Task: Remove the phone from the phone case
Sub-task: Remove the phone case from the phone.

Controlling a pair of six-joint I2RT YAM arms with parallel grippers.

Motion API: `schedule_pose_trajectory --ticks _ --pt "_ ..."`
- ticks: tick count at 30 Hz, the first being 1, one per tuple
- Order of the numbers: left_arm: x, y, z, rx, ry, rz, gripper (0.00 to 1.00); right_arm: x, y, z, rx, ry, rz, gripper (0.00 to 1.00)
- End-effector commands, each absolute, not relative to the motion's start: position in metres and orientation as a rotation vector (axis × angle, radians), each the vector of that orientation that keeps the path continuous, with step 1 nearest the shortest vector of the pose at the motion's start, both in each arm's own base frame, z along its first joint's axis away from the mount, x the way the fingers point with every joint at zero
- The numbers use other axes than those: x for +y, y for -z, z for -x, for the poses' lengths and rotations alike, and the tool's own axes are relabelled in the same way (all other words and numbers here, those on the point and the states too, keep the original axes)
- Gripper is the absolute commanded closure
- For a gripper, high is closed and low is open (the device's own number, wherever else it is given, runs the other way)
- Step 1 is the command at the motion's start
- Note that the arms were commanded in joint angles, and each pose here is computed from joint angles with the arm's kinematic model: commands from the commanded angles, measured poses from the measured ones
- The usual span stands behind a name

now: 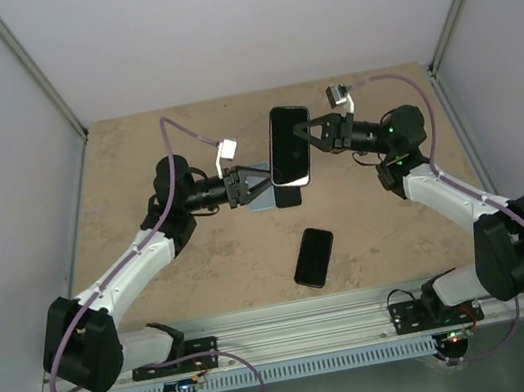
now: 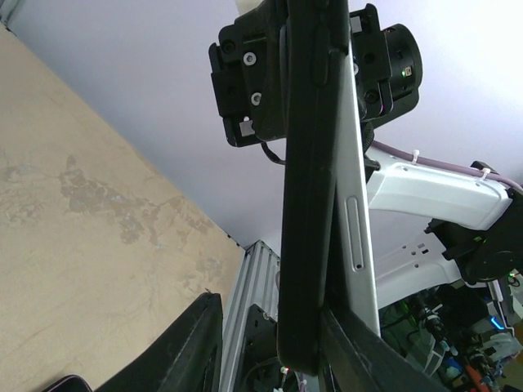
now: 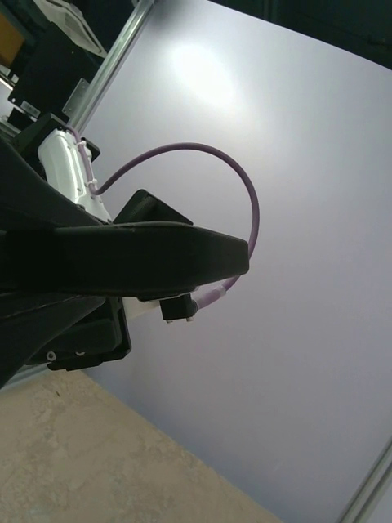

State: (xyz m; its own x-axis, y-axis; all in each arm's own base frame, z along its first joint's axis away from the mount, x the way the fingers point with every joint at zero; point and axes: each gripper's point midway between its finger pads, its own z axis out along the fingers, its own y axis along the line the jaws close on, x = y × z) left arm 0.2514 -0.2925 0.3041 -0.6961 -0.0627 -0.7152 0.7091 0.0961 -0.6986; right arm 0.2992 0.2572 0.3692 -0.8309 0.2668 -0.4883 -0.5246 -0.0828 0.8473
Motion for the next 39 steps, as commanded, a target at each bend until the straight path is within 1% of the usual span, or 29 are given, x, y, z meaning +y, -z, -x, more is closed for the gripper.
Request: schedule_pose_trajectory --ticks 1,12,24,34,39 --pt "-0.29 -0.307 -0.272 1.763 1.636 -0.534 0.69 0.275 -0.377 -0.262 1.661 -2.05 0.437 0.99" --pt "-0.291 -0.337 -0.257 1.634 1.762 -0.586 0.71 0.291 -0.355 -0.255 1.719 -2.064 0.464 0.99" --pt "-0.295 -0.341 -0.251 1.624 1.794 -0.588 0.76 0.306 -0.34 -0.253 1.764 -2.053 0.502 0.99" --pt "-0.295 -0.332 -0.25 1.655 1.778 -0.585 0.86 0.307 -0.331 -0.265 1.807 -1.96 0.514 0.99" --pt "-0.294 -0.326 -0.249 1.674 1.771 -0.568 0.97 0.295 -0.328 -0.278 1.824 -1.915 0.46 0.98"
